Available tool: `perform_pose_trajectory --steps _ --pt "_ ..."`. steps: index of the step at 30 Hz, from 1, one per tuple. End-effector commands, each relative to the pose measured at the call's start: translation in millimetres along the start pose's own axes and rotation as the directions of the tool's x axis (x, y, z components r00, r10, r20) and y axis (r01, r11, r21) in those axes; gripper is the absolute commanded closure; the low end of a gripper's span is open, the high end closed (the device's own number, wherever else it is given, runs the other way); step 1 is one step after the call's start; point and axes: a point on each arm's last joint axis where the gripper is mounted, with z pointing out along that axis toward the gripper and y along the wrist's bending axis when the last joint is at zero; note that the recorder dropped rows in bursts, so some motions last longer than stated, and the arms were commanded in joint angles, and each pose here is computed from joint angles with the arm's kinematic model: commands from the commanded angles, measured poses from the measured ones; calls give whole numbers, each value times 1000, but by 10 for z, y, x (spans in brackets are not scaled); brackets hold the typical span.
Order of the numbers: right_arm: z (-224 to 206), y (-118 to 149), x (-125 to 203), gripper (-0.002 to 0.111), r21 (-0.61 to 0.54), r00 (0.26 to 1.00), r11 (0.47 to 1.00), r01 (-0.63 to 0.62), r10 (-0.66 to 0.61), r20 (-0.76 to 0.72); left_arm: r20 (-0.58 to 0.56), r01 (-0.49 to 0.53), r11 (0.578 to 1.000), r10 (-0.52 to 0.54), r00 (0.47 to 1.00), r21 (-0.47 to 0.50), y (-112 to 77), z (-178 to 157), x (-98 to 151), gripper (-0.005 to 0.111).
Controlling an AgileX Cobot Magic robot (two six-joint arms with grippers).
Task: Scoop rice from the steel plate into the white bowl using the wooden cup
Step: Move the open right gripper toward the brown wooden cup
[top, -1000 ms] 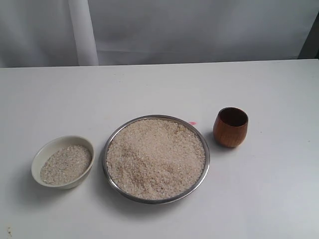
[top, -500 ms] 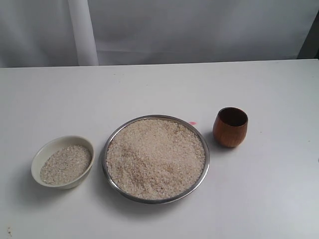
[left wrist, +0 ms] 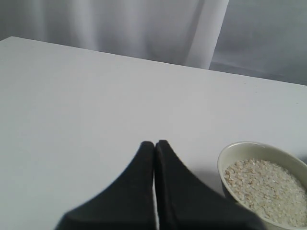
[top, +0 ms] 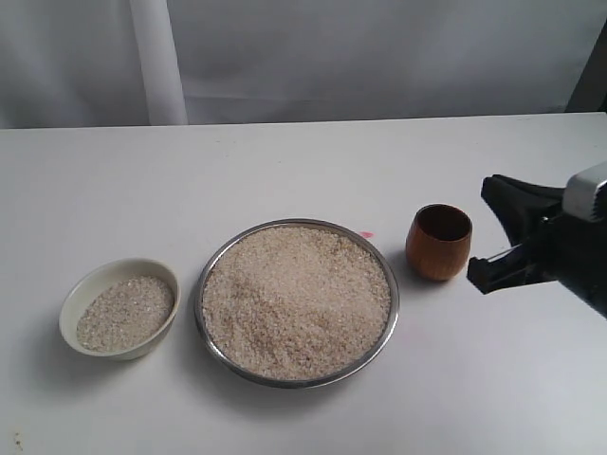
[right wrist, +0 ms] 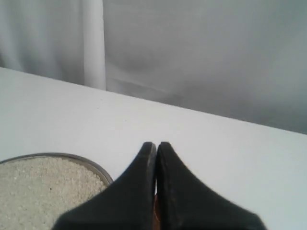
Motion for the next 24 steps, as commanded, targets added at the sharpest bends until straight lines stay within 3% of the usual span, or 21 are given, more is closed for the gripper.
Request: perform_pose_trajectory --steps 1,7,9,12,24 --pt "176 18 235 108 -32 999 999 24 -25 -26 10 6 1000 -6 1000 9 -7 -5 -17 107" --pt "363 40 669 108 -59 998 998 -1 -2 -60 10 6 1000 -6 1000 9 -7 -5 -17 107" --pt "376 51 874 108 -61 989 998 -33 24 -146 10 6 1000 -6 1000 9 -7 -5 -17 107" --pt "301 46 1062 108 -52 972 998 19 -31 -232 10 6 1000 -6 1000 9 -7 -5 -17 107" --pt "253 -40 1090 108 56 967 998 11 3 -255 10 6 1000 -6 1000 9 -7 -5 -17 107"
